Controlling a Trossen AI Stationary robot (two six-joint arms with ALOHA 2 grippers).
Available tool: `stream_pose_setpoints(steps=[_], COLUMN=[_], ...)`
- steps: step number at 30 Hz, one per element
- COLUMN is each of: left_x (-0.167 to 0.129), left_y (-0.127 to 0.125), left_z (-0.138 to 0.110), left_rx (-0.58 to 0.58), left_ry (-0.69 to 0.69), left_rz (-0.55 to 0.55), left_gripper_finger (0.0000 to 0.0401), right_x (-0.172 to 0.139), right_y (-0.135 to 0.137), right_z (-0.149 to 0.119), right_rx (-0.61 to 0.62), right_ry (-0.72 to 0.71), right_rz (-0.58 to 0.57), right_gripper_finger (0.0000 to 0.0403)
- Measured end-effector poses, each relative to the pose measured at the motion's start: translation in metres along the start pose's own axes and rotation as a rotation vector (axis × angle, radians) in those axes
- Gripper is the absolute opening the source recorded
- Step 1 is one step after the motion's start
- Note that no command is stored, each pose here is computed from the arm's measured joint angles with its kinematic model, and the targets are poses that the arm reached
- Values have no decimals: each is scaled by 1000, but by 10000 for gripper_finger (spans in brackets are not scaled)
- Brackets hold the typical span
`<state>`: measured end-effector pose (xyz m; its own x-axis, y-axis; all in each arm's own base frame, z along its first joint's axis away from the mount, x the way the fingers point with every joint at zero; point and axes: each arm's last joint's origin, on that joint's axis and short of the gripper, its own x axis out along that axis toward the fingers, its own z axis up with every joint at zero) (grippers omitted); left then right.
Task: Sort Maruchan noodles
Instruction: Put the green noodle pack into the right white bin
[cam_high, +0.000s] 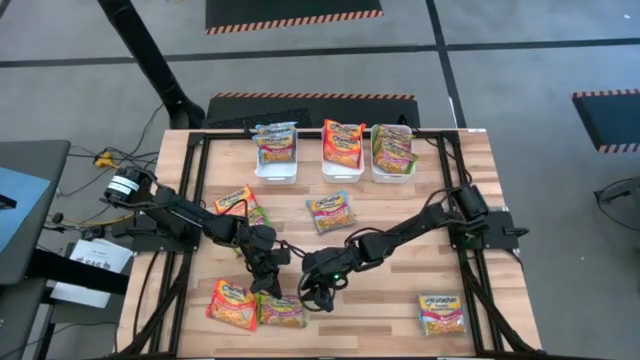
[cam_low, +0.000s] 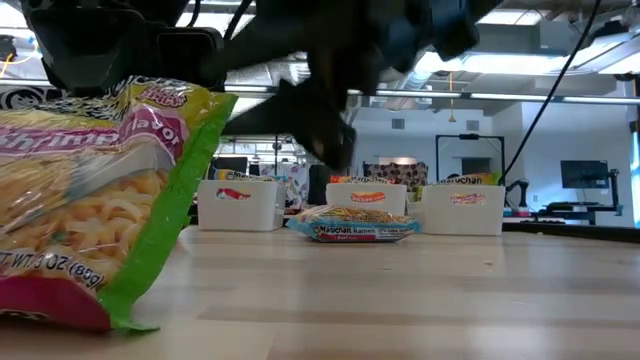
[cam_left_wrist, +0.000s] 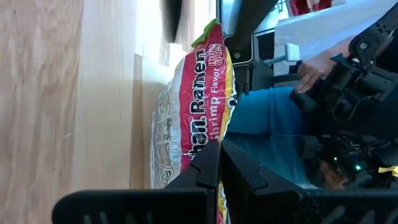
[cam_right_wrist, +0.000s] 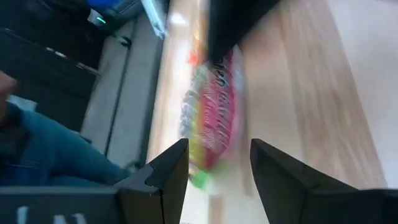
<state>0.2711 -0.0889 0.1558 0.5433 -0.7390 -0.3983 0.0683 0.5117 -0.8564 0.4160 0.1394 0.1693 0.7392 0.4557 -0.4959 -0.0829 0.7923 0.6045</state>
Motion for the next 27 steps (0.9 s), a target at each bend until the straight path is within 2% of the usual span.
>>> stream_pose_setpoints(steps=[4,19,27], left_x=[0,-1,0], left_y=[0,3,-3], left_z=[0,2,7], left_rx=[1,-16,5], left_ry=[0,-58,-79], left_rz=[5,55,32], left_gripper_finger=[0,0,0], right_x=[1,24,29], right_y=[3,-1,-9], right_z=[6,1,-8], right_rx=[-4,88,183], right_ry=[-58,20,73], right_rz=[-2,92,45], right_gripper_finger=[195,195,195])
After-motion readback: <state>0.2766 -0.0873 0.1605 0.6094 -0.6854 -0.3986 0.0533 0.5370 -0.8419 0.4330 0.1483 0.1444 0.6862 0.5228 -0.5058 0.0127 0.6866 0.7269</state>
